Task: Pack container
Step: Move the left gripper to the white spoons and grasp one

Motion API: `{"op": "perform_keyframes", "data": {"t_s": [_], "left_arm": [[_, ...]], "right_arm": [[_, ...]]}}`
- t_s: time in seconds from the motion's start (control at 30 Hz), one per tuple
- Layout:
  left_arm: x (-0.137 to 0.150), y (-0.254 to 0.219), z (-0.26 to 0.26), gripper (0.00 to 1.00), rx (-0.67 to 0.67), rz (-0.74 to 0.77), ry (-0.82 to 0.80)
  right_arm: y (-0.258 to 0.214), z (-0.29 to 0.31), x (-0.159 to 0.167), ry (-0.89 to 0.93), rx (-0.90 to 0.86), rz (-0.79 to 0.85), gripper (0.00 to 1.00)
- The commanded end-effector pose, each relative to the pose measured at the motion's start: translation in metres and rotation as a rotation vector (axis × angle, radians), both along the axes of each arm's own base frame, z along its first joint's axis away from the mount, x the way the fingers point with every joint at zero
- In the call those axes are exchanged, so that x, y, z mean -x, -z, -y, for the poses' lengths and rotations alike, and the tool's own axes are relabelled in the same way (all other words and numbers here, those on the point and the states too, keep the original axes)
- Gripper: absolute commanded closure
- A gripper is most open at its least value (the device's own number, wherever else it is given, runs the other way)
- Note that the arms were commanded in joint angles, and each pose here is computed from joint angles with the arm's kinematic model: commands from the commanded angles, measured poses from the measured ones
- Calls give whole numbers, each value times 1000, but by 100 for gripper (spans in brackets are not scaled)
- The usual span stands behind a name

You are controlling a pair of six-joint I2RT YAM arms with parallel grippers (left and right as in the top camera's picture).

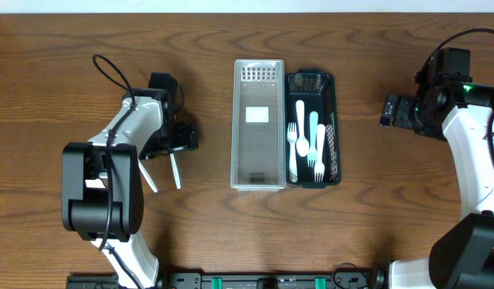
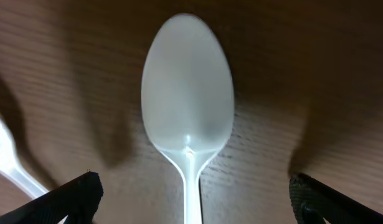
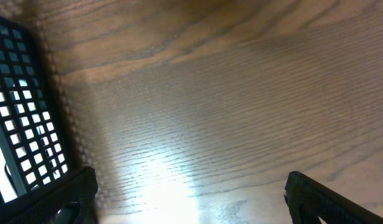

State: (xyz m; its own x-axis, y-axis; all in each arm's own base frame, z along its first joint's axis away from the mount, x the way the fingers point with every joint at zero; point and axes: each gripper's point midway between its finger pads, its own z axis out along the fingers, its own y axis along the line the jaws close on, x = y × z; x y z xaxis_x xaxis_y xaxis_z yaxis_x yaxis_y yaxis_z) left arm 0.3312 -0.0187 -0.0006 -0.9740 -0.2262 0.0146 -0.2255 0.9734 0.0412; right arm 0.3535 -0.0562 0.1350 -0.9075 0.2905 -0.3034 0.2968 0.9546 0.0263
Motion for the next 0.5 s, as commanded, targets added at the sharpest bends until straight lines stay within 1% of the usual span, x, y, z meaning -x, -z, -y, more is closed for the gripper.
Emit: {"op": "perform_keyframes", "data": {"t_s": [0.0,0.23,0.37,0.43,0.47], "left_arm": [[10,12,-1,2,-2,-29,2],[25,29,10,1,67,-45,-2],[33,33,12,10,77,-66,-3],[35,32,11,19,76,-77,-4],[37,32,11,26,75,-83,-4]], "right_arm": [[-1,-1,0,-12,0,2,1],[0,-1,0,-15,1,0,1],[0,-1,0,-15,1,0,1],[0,-1,0,-15,1,0,1],[0,-1,0,-15,1,0,1]]}}
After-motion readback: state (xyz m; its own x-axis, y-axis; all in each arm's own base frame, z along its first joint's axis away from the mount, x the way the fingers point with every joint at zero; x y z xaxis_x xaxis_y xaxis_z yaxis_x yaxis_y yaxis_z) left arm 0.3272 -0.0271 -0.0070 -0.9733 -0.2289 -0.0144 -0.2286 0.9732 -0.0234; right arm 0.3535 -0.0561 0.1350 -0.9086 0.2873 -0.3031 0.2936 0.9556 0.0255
